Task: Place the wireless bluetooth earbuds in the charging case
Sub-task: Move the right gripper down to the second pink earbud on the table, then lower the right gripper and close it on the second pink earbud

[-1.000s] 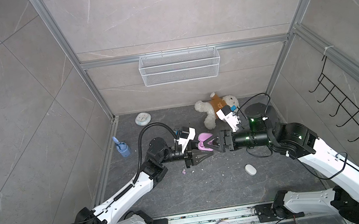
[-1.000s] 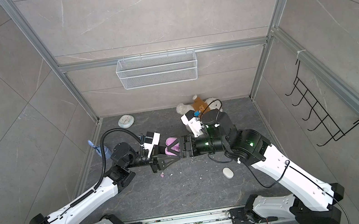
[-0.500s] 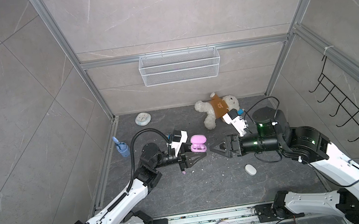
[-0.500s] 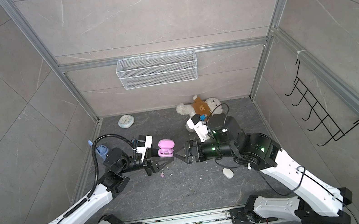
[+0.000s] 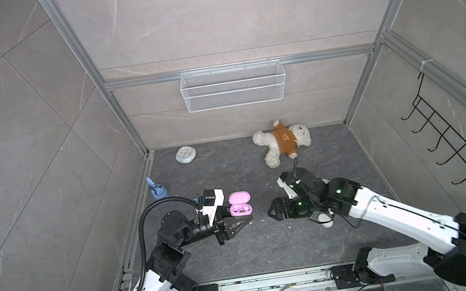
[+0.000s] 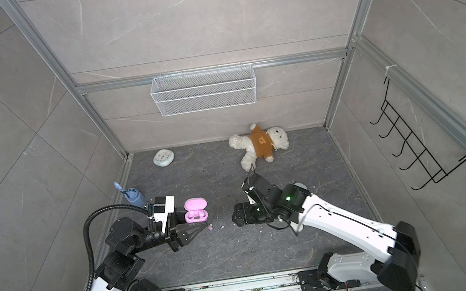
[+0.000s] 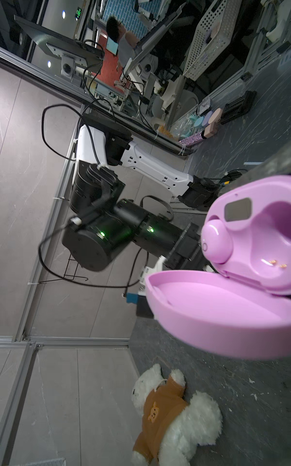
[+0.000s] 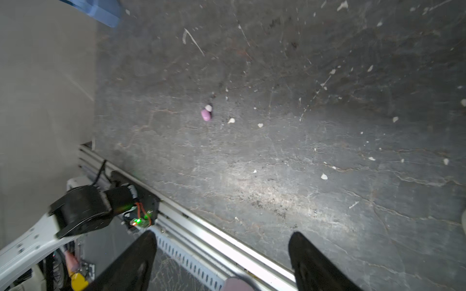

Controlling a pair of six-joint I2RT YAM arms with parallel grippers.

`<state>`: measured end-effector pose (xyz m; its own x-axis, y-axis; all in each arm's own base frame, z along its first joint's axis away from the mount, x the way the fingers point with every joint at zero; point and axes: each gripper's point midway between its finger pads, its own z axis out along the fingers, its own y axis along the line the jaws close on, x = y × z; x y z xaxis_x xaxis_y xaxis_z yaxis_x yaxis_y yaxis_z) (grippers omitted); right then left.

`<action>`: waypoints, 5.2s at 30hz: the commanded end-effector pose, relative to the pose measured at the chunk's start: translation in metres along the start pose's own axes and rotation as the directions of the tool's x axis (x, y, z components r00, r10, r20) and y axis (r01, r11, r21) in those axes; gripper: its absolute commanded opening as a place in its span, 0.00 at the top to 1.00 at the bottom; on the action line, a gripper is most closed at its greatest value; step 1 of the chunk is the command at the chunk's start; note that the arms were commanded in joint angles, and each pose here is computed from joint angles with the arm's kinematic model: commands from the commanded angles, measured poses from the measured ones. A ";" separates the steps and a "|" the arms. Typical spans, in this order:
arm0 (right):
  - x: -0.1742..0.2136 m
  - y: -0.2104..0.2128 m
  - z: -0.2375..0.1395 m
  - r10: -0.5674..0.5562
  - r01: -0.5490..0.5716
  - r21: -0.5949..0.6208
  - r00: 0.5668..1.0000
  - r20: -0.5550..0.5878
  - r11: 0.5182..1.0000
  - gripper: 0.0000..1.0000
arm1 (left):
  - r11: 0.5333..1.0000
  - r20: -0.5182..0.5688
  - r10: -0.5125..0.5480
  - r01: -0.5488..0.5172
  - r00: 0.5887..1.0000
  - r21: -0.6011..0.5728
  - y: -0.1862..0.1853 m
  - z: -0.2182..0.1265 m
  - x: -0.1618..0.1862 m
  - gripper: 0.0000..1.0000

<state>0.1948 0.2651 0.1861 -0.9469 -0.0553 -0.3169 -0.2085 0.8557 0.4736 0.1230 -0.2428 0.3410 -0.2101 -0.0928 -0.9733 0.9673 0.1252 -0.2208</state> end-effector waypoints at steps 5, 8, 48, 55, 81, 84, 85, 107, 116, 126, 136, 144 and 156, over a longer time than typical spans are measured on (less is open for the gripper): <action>-0.017 -0.008 0.092 -0.043 0.051 0.137 0.997 -0.063 0.989 0.17 | 0.997 -0.023 0.004 -0.005 1.000 -0.081 -0.005 -0.020 0.007 0.79; -0.023 -0.006 0.123 -0.047 0.065 0.184 0.994 -0.102 0.981 0.16 | 0.996 -0.021 0.006 -0.008 1.000 -0.089 -0.008 -0.024 0.006 0.79; -0.011 -0.069 0.170 -0.122 0.305 0.547 0.931 -0.345 0.780 0.10 | 0.997 0.002 0.022 -0.022 1.000 -0.078 -0.020 -0.031 -0.006 0.80; -0.024 -0.076 0.163 -0.112 0.269 0.533 0.944 -0.309 0.802 0.09 | 0.997 -0.001 0.015 -0.015 1.000 -0.077 -0.018 -0.029 -0.005 0.80; -0.026 0.009 0.202 0.040 -0.062 -0.075 0.963 -0.266 0.995 0.17 | 0.997 -0.006 0.007 -0.007 1.000 -0.072 -0.018 -0.028 -0.003 0.80; -0.024 0.007 0.206 0.046 -0.068 -0.069 0.961 -0.274 0.995 0.17 | 0.997 -0.006 0.008 -0.008 1.000 -0.073 -0.017 -0.028 -0.003 0.80; -0.023 0.007 0.207 0.046 -0.067 -0.069 0.960 -0.277 0.995 0.17 | 0.997 -0.006 0.007 -0.008 1.000 -0.073 -0.017 -0.028 -0.003 0.80; -0.026 0.032 0.204 0.008 -0.048 -0.133 0.960 -0.281 0.990 0.17 | 0.997 -0.004 0.013 -0.013 1.000 -0.074 -0.018 -0.028 -0.004 0.80; -0.027 0.051 0.196 -0.020 -0.025 -0.161 0.961 -0.277 0.987 0.17 | 0.997 -0.007 0.017 -0.017 1.000 -0.077 -0.018 -0.029 -0.004 0.81; -0.029 0.048 0.186 -0.016 -0.003 -0.074 0.965 -0.261 0.997 0.20 | 0.997 -0.005 0.021 -0.022 1.000 -0.080 -0.019 -0.031 -0.004 0.81; -0.024 0.020 0.181 0.018 0.044 0.270 0.975 -0.223 0.962 0.40 | 0.997 -0.002 0.017 -0.017 1.000 -0.074 -0.023 -0.033 -0.003 0.81; -0.017 0.025 0.201 -0.038 0.123 0.317 0.965 -0.261 0.940 0.55 | 0.997 0.001 0.021 -0.020 1.000 -0.074 -0.030 -0.041 -0.001 0.81; -0.021 0.029 0.212 -0.091 0.198 0.381 0.956 -0.280 0.903 0.69 | 0.997 0.007 0.027 -0.027 1.000 -0.076 -0.034 -0.046 0.001 0.81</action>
<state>0.2629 0.4112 0.0405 -0.9583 -0.2494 -0.1397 -0.2674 0.9548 0.1297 0.0889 -0.2058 0.3283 -0.2355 -0.0683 -0.9695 0.9470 0.2080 -0.2447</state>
